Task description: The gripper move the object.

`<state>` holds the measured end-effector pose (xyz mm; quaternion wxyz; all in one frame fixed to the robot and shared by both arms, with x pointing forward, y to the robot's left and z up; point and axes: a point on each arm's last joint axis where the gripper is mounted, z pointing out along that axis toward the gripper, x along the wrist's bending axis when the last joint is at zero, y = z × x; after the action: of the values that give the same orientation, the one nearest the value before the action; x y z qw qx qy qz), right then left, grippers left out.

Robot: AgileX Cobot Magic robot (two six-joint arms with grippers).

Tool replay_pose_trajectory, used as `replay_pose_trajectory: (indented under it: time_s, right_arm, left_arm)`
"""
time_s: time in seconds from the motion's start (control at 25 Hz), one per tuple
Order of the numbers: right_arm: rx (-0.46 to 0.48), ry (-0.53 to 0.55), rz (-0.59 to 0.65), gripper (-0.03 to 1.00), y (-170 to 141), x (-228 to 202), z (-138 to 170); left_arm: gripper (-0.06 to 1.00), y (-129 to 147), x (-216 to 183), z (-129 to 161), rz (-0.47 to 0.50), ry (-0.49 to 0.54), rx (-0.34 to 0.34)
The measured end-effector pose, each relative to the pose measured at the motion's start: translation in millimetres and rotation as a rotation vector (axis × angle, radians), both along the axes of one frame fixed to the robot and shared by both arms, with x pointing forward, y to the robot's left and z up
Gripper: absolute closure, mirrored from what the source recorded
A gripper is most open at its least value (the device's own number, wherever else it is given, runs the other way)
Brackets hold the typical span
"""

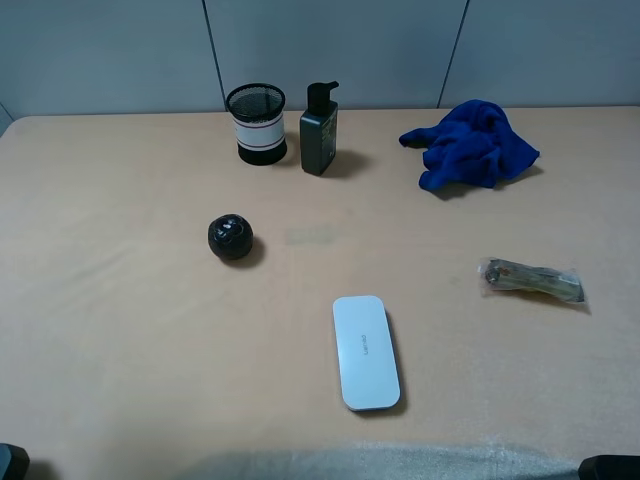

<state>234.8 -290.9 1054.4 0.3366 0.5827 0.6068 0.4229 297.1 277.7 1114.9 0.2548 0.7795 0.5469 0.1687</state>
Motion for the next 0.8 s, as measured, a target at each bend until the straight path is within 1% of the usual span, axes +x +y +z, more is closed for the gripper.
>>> replay_pose_trajectory:
  time_s: [0.24,0.44,0.52,0.68,0.72,0.8]
  right_arm:
    - [0.000,0.000,0.000,0.27,0,0,0]
    - [0.000,0.000,0.000,0.27,0,0,0]
    - [0.000,0.000,0.000,0.27,0,0,0]
    - [0.000,0.000,0.000,0.27,0,0,0]
    - [0.000,0.000,0.000,0.27,0,0,0]
    - [0.000,0.000,0.000,0.27,0,0,0]
  left_arm:
    - [0.09,21,-31,-24,0.199,-0.076,-0.026]
    - [0.09,27,-51,-47,0.320,-0.145,-0.042]
    - [0.09,28,-56,-54,0.361,-0.192,-0.050]
    - [0.09,28,-61,-71,0.397,-0.256,-0.038]
    - [0.09,28,-62,-75,0.400,-0.260,-0.035]
    - [0.08,28,-66,-76,0.388,-0.300,-0.029]
